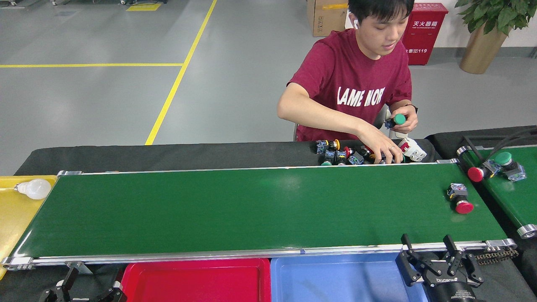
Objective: Pick switch part from conveyor to tray
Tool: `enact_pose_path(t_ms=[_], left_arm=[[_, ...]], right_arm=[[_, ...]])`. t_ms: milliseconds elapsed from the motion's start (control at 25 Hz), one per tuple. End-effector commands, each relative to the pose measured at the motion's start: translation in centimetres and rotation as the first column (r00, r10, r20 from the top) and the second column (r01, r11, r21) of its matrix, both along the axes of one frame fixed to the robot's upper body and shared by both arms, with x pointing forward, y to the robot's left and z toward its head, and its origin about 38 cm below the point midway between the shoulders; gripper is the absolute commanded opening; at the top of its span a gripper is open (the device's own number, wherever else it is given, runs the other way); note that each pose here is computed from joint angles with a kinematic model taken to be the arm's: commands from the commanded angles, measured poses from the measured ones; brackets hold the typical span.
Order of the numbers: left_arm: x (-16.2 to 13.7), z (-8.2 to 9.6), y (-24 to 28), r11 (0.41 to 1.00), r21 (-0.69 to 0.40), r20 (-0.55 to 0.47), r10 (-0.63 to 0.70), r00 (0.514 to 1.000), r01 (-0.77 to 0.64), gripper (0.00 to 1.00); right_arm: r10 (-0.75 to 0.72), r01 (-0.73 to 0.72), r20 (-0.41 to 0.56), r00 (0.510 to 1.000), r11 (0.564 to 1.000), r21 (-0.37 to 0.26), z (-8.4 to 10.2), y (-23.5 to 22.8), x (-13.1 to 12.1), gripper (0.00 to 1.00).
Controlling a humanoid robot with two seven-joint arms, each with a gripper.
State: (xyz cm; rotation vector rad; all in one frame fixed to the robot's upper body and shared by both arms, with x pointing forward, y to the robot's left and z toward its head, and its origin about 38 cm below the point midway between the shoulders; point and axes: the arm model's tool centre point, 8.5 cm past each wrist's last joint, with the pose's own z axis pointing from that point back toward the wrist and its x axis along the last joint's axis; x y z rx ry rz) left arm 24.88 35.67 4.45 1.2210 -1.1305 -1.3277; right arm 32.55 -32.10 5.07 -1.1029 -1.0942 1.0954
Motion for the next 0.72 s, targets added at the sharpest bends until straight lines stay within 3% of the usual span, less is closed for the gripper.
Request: enact_pose_path(t_ms=[0, 200, 559, 679], left_arm=[[0.3, 0.6, 0.1, 1.000, 0.015, 0.014, -0.011, 1.000, 0.011, 1.00], [0.3, 0.6, 0.1, 1.000, 0.012, 0.016, -0.011, 1.000, 0.010, 1.00], [0.4, 0.6, -0.3, 1.000, 0.012, 0.015, -0.023, 1.000, 0.023, 1.00], [0.5, 0.6, -0.3, 1.000, 0.013, 0.015, -0.024, 1.000, 0.023, 1.00]], right_arm=[[-0.052, 0.052, -0.003, 0.999, 0.998, -0.021, 0.4, -1.8, 1.8, 0.99], [-0.115, 0.114, -0.033, 0.993, 0.993, -0.029, 0.1, -4.2, 6.2, 0.99], [-0.114, 0.113, -0.088, 0.990, 0.993, -0.016, -0.5, -3.8, 11.2, 0.98], [-0.096, 0.095, -0.101, 0.990, 0.995, -0.017, -0.3, -3.0, 12.8, 0.92]])
